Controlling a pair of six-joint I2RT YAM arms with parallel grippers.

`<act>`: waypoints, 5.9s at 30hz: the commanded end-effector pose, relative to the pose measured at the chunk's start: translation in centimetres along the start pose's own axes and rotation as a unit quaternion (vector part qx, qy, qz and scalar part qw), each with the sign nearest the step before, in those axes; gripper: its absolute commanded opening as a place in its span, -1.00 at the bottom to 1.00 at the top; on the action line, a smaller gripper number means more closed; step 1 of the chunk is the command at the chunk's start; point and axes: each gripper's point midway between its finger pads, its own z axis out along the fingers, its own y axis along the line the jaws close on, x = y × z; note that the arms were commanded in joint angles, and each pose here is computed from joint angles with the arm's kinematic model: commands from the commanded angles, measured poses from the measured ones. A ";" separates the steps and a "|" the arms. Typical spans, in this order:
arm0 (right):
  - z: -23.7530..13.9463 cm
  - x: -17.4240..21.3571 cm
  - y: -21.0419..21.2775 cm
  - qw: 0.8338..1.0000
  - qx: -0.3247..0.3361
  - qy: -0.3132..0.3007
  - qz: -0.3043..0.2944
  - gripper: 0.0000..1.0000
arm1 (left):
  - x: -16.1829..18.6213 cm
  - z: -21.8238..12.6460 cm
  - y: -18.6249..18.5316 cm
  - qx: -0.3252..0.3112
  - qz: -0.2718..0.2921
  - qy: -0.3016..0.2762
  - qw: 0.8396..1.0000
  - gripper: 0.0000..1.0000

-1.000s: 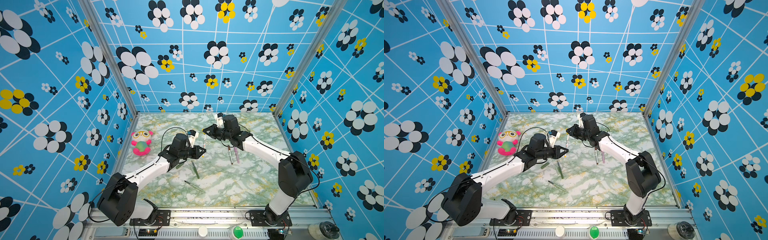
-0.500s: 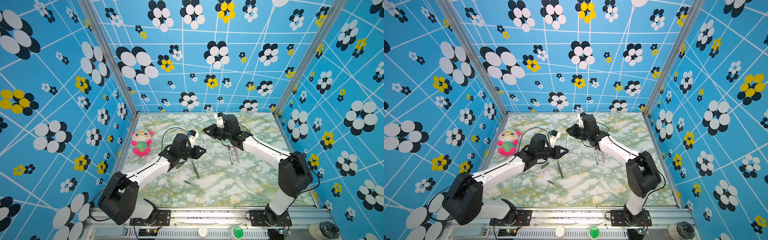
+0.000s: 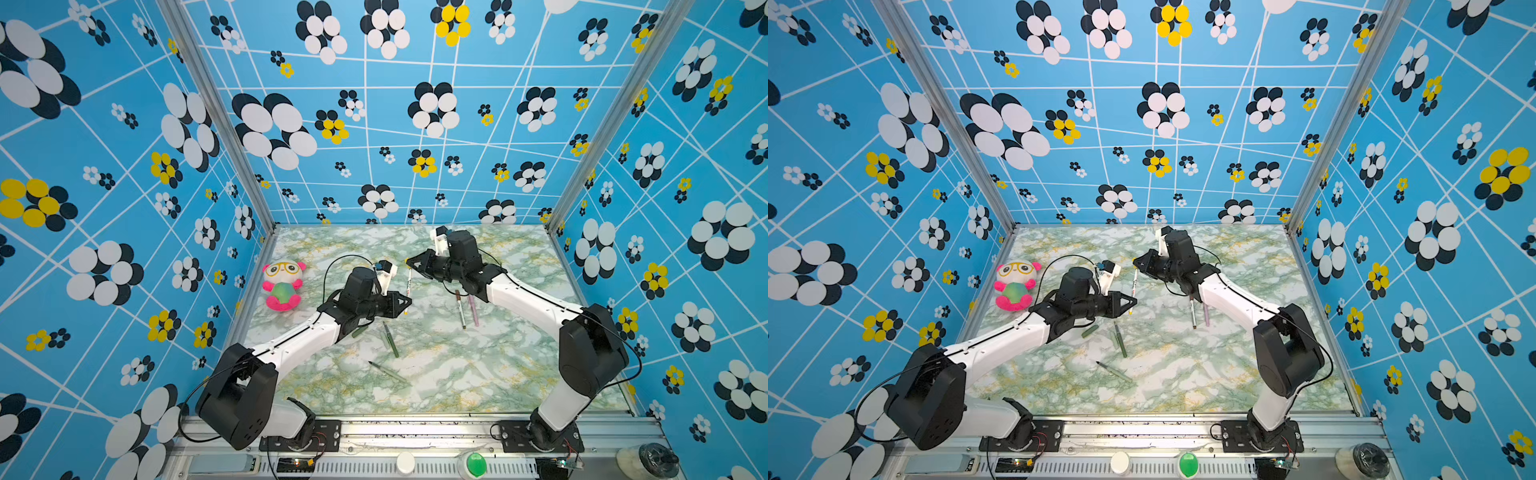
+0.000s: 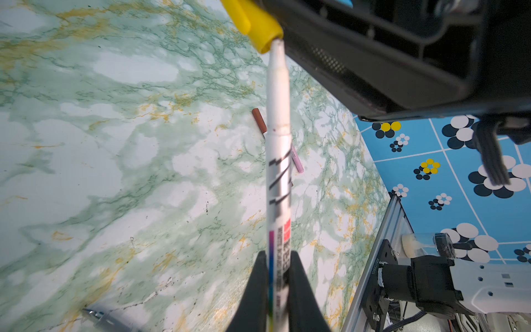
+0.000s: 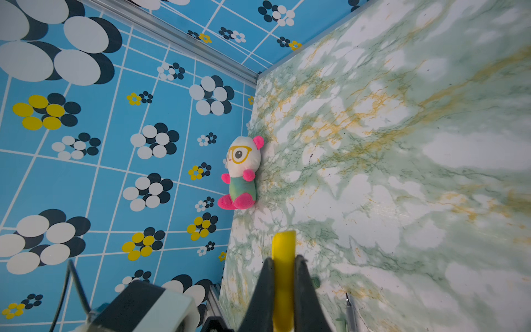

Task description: Insert the pens into the pen caps

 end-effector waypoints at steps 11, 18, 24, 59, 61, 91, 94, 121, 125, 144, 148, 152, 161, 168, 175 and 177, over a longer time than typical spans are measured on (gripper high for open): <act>-1.1 -0.2 2.1 0.999 -0.031 -0.011 -0.019 -1.00 | -1.4 -0.4 0.0 -0.002 0.000 -0.028 1.000 -1.00; -1.1 0.1 2.1 0.999 -0.027 -0.011 -0.030 -1.00 | -1.7 -0.7 0.0 -0.004 -0.001 -0.037 0.999 -1.00; -1.2 0.3 2.8 0.998 -0.033 -0.015 -0.047 -1.00 | -2.3 -1.0 -0.1 -0.003 -0.008 -0.049 0.999 -1.00; -3.1 0.1 7.3 0.983 -0.118 -0.088 -0.110 -1.00 | -5.4 -3.1 -1.6 0.009 -0.005 -0.120 0.993 -1.00; -3.0 0.3 7.3 0.983 -0.120 -0.082 -0.111 -1.00 | -5.8 -3.2 -1.7 0.009 -0.001 -0.125 0.992 -1.00; -3.3 2.6 7.2 0.982 -0.119 -0.024 -0.142 -0.90 | -10.4 -4.9 -5.6 0.032 0.122 -0.163 0.979 -1.00; -4.5 1.9 7.7 0.980 -0.116 -0.032 -0.156 -0.63 | -9.6 -4.8 -5.2 0.026 0.121 -0.151 0.981 -1.00; -10.7 -0.3 9.3 0.966 -0.082 0.015 -0.244 0.25 | -2.3 -6.0 -6.7 0.064 0.266 -0.023 0.961 -1.00; -10.1 0.0 9.3 0.967 -0.091 0.031 -0.236 0.13 | -2.0 -5.9 -7.3 0.075 0.274 -0.020 0.959 -1.00; -8.2 1.9 8.4 0.971 -0.115 0.083 -0.194 -0.85 | -4.8 -5.6 -8.3 0.078 0.262 -0.076 0.959 -1.00; -7.6 2.4 7.7 0.972 -0.114 0.095 -0.184 -0.92 | -6.3 -5.8 -9.3 0.088 0.273 -0.116 0.951 -1.00; -7.1 3.0 6.9 0.972 -0.109 0.108 -0.175 -0.93 | -8.2 -6.2 -10.2 0.089 0.293 -0.166 0.937 -1.00; -6.3 5.0 4.9 0.973 -0.093 0.138 -0.162 -0.94 | -12.7 -6.9 -12.7 0.099 0.327 -0.243 0.908 -1.00; -5.7 6.6 3.5 0.972 -0.084 0.158 -0.151 -0.94 | -15.6 -7.6 -13.7 0.093 0.341 -0.304 0.885 -1.00; -5.1 8.8 1.8 0.972 -0.074 0.182 -0.133 -0.94 | -18.9 -8.5 -15.8 0.100 0.364 -0.350 0.857 -1.00; -5.0 9.3 1.3 0.972 -0.069 0.186 -0.127 -0.93 | -19.8 -8.9 -16.2 0.102 0.367 -0.363 0.850 -1.00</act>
